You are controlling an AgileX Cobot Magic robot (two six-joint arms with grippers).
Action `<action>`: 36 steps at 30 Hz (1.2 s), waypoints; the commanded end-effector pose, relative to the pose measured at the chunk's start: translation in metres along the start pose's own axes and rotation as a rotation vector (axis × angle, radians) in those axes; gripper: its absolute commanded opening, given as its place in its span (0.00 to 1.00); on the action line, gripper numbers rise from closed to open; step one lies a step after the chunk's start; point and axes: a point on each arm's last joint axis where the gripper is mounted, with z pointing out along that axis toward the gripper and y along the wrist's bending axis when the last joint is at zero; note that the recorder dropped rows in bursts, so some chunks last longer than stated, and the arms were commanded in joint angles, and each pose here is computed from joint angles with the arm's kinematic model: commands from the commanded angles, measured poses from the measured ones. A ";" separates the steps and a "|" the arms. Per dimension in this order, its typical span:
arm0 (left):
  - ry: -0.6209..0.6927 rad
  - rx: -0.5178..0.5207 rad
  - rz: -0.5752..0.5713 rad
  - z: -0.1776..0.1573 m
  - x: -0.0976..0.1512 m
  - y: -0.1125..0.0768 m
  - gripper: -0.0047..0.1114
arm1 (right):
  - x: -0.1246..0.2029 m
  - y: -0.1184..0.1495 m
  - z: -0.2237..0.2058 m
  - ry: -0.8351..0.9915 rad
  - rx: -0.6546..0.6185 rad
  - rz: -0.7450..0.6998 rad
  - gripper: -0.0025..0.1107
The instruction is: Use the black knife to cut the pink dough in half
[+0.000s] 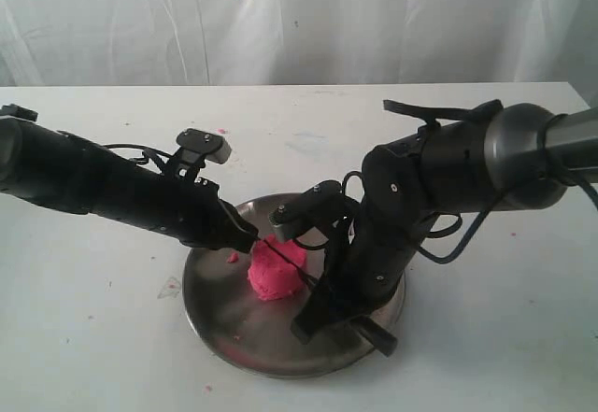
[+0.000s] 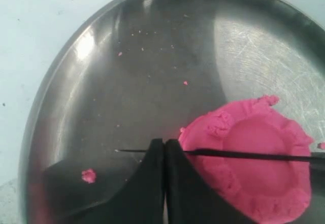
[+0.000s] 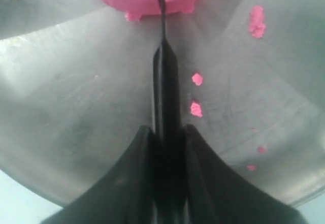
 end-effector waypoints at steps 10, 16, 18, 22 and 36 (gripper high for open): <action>0.036 0.018 -0.018 0.010 0.011 0.001 0.04 | -0.001 0.003 -0.014 -0.027 -0.004 -0.011 0.07; 0.038 0.018 -0.019 0.010 0.011 0.001 0.04 | -0.001 0.002 -0.010 -0.021 -0.004 -0.010 0.07; 0.038 0.018 -0.019 0.010 0.011 0.001 0.04 | 0.000 0.002 -0.008 -0.015 -0.006 -0.008 0.07; 0.038 0.018 -0.019 0.010 0.011 0.001 0.04 | 0.001 0.003 -0.004 0.005 -0.010 -0.006 0.07; -0.020 -0.042 0.014 -0.007 -0.005 -0.002 0.04 | 0.003 0.003 -0.006 0.021 -0.015 -0.007 0.07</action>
